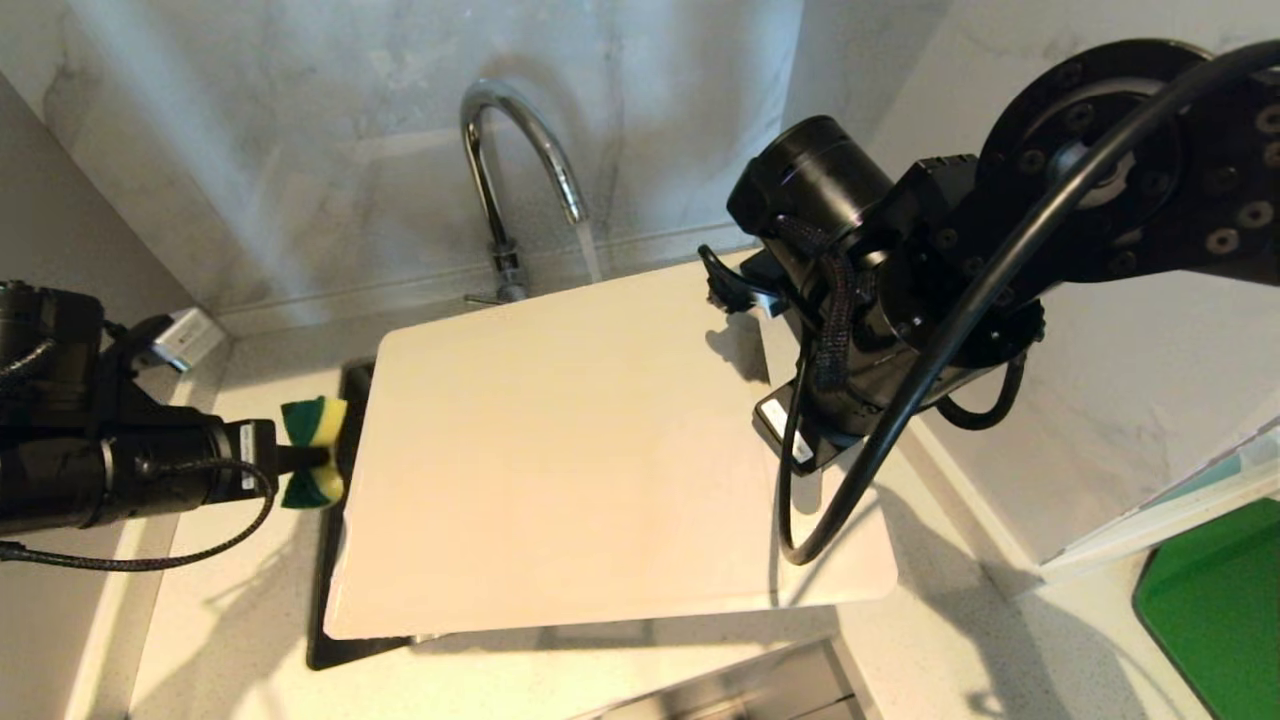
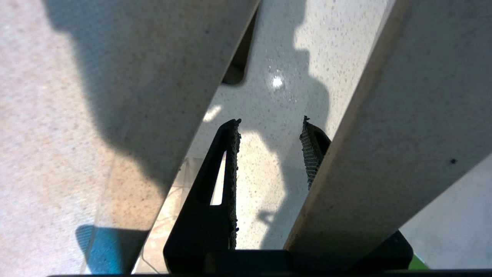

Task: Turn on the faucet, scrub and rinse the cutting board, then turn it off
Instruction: Scrub the cutting board underwater

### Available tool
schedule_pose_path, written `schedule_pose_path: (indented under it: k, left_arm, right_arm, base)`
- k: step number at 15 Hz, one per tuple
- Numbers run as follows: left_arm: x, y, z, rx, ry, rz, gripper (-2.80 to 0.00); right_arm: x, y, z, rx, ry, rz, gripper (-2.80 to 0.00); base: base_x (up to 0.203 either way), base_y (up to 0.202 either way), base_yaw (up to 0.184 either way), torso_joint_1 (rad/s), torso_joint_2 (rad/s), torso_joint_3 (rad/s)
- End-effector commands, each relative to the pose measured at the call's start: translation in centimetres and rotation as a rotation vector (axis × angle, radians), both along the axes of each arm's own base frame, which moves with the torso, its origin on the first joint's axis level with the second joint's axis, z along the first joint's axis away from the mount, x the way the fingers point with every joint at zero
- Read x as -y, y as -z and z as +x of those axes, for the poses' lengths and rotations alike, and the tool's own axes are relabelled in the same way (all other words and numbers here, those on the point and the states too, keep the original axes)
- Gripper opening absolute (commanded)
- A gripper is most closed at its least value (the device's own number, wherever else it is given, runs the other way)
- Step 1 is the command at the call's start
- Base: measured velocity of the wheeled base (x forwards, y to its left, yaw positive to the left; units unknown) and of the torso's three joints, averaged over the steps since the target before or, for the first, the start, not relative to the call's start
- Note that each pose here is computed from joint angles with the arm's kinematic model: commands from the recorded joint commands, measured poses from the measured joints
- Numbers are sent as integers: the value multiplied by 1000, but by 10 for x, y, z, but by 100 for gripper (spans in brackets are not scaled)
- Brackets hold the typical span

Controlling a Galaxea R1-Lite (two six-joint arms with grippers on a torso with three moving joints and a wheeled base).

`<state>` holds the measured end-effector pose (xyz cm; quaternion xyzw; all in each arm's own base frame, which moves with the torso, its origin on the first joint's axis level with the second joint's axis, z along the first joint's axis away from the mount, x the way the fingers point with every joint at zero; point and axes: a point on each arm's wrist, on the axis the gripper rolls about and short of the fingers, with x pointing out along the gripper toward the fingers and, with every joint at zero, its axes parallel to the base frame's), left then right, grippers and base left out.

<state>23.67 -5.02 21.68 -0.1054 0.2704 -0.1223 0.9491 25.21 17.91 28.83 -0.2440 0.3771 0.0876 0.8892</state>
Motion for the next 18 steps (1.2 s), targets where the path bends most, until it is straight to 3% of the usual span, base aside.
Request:
schedule_pose_path:
  k: [1, 4, 7, 12, 15, 18]
  left_arm:
    - [-3, -24, -1, 83, -15, -22, -280]
    - [-13, -61, 4, 181, -62, -41, -280]
    - [-12, -93, -6, 195, -54, -65, -280]
    - [59, -95, -45, 62, 221, -165, -280]
    - [104, -84, -61, 2, 300, -142, -280]
    - [128, -73, -79, -32, 375, -111, -280]
  right_arm:
    - [-1, 3, 1, -10, 3, -10, -280]
    - [-1, 5, 1, -18, 4, -15, -280]
    - [-4, 9, 5, -24, 3, -21, -280]
    - [-8, 13, 12, -28, 6, -23, -280]
    - [-10, 6, 14, -1, 6, -2, -280]
    - [-8, 5, 20, 6, 21, 3, -280]
  base:
    - [0, 0, 0, 0, 0, 0]
    - [0, 0, 0, 0, 0, 0]
    - [0, 0, 0, 0, 0, 0]
    - [0, 0, 0, 0, 0, 0]
    - [0, 0, 0, 0, 0, 0]
    - [0, 0, 0, 0, 0, 0]
